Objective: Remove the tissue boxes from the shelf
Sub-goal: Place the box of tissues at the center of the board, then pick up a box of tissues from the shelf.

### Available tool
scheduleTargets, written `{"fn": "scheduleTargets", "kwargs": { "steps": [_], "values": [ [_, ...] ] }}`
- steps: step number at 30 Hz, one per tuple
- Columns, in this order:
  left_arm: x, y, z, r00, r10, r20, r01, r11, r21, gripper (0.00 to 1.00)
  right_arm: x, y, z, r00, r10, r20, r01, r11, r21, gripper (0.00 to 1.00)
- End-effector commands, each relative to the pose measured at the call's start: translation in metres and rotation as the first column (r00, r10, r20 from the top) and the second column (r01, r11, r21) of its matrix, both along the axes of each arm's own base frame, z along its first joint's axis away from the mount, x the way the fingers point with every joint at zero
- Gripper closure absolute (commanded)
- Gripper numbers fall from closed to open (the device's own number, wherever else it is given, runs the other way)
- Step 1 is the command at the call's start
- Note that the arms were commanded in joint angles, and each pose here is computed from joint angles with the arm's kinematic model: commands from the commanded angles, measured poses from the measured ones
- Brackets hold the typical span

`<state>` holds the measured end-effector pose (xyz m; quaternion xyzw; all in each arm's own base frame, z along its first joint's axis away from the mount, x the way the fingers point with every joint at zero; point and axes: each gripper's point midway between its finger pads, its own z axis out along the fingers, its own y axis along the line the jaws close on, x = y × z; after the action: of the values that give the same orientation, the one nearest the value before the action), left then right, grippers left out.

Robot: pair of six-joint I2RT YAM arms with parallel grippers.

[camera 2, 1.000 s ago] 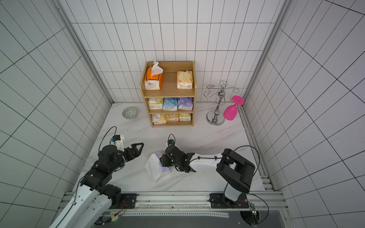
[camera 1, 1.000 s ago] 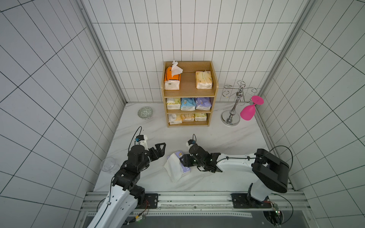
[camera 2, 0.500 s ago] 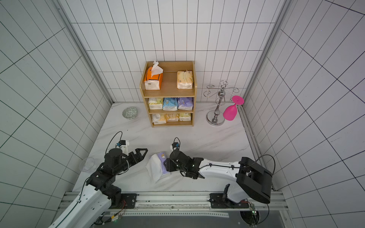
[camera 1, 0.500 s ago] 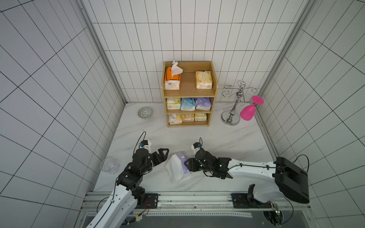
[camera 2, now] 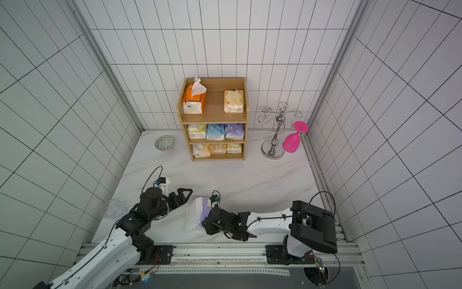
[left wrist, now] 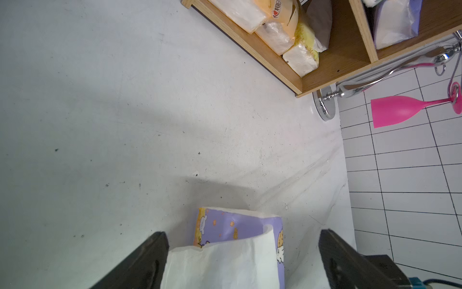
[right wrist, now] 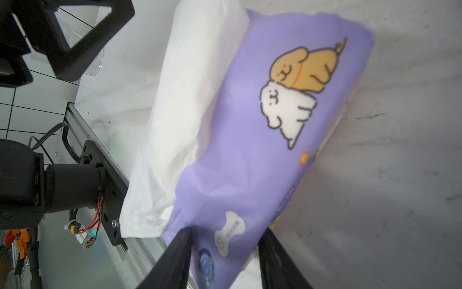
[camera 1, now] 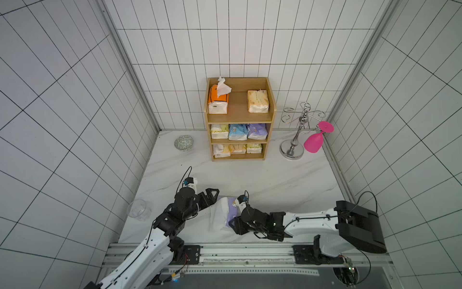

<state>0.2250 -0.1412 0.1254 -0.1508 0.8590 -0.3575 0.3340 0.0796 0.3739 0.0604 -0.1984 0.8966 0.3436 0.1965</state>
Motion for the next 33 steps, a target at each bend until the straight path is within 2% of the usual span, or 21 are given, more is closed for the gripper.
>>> {"fn": "scheduleTargets", "kwargs": {
  "steps": [1, 4, 7, 12, 17, 20, 24, 29, 33],
  "values": [
    [0.01, 0.003, 0.032, 0.995, 0.013, 0.101, -0.015, 1.0, 0.018, 0.02, 0.017, -0.009, 0.018, 0.995, -0.065, 0.082, 0.068, 0.997, -0.034, 0.46],
    [0.016, 0.005, 0.05, 0.988, 0.021, 0.156, -0.027, 0.999, 0.035, 0.02, 0.034, -0.033, 0.035, 0.983, -0.103, 0.151, 0.115, 0.99, -0.075, 0.41],
    [0.026, 0.009, 0.074, 0.971, 0.034, 0.237, -0.051, 0.996, 0.066, 0.02, 0.056, -0.051, 0.067, 0.974, -0.132, 0.185, 0.139, 0.99, -0.026, 0.4],
    [0.052, 0.012, 0.133, 0.929, 0.024, 0.369, -0.078, 0.988, 0.132, 0.02, 0.104, -0.065, 0.155, 0.943, -0.161, 0.293, 0.13, 0.984, 0.123, 0.4],
    [0.103, 0.018, 0.166, 0.939, 0.035, 0.342, -0.059, 0.996, 0.059, 0.02, 0.156, -0.064, 0.249, 0.907, -0.15, 0.394, 0.072, 0.976, 0.205, 0.4],
    [0.121, 0.026, 0.175, 0.938, 0.047, 0.342, -0.066, 0.997, 0.046, 0.02, 0.185, -0.061, 0.296, 0.889, -0.171, 0.425, 0.054, 0.96, 0.273, 0.4],
    [0.135, 0.034, 0.177, 0.922, 0.072, 0.379, -0.088, 0.996, 0.026, 0.02, 0.219, -0.051, 0.334, 0.85, -0.176, 0.497, 0.036, 0.96, 0.278, 0.41],
    [0.137, 0.031, 0.163, 0.923, 0.033, 0.384, -0.041, 0.999, 0.012, 0.02, 0.268, -0.043, 0.342, 0.75, -0.208, 0.628, 0.072, 0.969, 0.234, 0.4],
    [0.142, 0.032, 0.152, 0.923, 0.033, 0.384, -0.044, 0.999, 0.019, 0.02, 0.299, -0.033, 0.356, 0.76, -0.233, 0.607, 0.057, 0.954, 0.294, 0.39]
  ]
}}
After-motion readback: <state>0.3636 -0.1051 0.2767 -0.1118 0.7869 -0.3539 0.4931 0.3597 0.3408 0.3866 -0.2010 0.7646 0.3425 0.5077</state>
